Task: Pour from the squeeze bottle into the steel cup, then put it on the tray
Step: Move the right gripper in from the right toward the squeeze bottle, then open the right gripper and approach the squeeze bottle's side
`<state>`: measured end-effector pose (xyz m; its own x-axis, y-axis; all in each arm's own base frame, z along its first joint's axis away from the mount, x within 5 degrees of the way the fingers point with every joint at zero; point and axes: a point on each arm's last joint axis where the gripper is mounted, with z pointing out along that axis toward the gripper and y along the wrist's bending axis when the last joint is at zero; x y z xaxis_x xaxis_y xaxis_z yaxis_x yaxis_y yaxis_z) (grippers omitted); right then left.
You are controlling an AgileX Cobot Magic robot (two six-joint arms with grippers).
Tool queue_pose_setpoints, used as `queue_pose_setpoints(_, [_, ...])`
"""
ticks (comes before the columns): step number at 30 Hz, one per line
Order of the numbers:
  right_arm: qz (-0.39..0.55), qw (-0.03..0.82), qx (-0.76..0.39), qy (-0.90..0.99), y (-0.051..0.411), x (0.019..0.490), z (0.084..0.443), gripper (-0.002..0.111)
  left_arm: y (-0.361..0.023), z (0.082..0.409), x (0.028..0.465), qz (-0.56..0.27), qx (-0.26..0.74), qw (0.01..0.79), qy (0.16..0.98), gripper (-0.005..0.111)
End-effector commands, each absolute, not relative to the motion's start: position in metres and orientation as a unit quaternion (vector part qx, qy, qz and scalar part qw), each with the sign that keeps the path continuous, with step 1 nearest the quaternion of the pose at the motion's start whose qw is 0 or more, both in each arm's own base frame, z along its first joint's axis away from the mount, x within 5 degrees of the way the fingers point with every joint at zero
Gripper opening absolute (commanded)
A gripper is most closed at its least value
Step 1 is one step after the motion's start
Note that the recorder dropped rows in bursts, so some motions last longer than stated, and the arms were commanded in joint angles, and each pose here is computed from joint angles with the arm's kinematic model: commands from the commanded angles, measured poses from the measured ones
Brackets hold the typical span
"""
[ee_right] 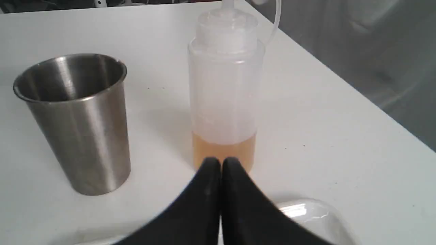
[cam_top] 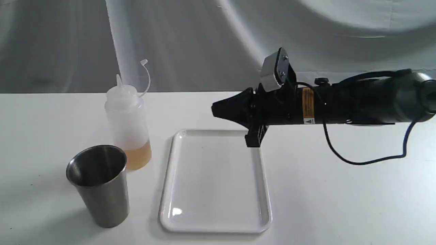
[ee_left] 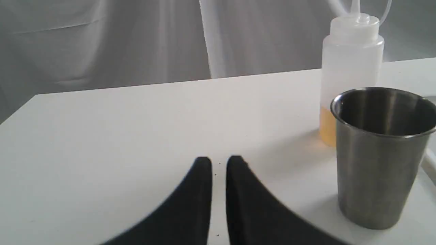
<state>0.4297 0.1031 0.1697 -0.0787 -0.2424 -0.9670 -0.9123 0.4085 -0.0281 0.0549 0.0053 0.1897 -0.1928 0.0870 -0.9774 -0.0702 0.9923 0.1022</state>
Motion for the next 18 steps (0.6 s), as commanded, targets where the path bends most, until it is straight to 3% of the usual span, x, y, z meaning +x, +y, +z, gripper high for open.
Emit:
queue_pose_setpoints(1, [0.336,0.517,-0.434,0.658,0.103,0.431,0.164,0.000,0.005,0.189,0.055,0.062,0.006,0.638,0.767,0.008])
queue_pose_setpoints(5, [0.345,0.513,-0.418,0.666,0.104,0.434,0.150,0.002,0.005,0.189,0.055,0.062,0.006,0.638,0.767,0.008])
queue_pose_setpoints(8, [0.343,0.517,-0.409,0.669,0.108,0.435,0.144,0.013,0.005,0.189,0.055,0.062,0.006,0.638,0.767,0.008])
queue_pose_setpoints(15, [0.329,0.528,-0.434,0.651,0.121,0.447,0.146,0.075,0.005,0.189,0.055,0.062,0.006,0.638,0.767,0.008])
queue_pose_setpoints(18, [0.327,0.530,-0.453,0.638,0.133,0.453,0.148,0.078,0.005,0.189,0.055,0.062,0.006,0.638,0.767,0.008])
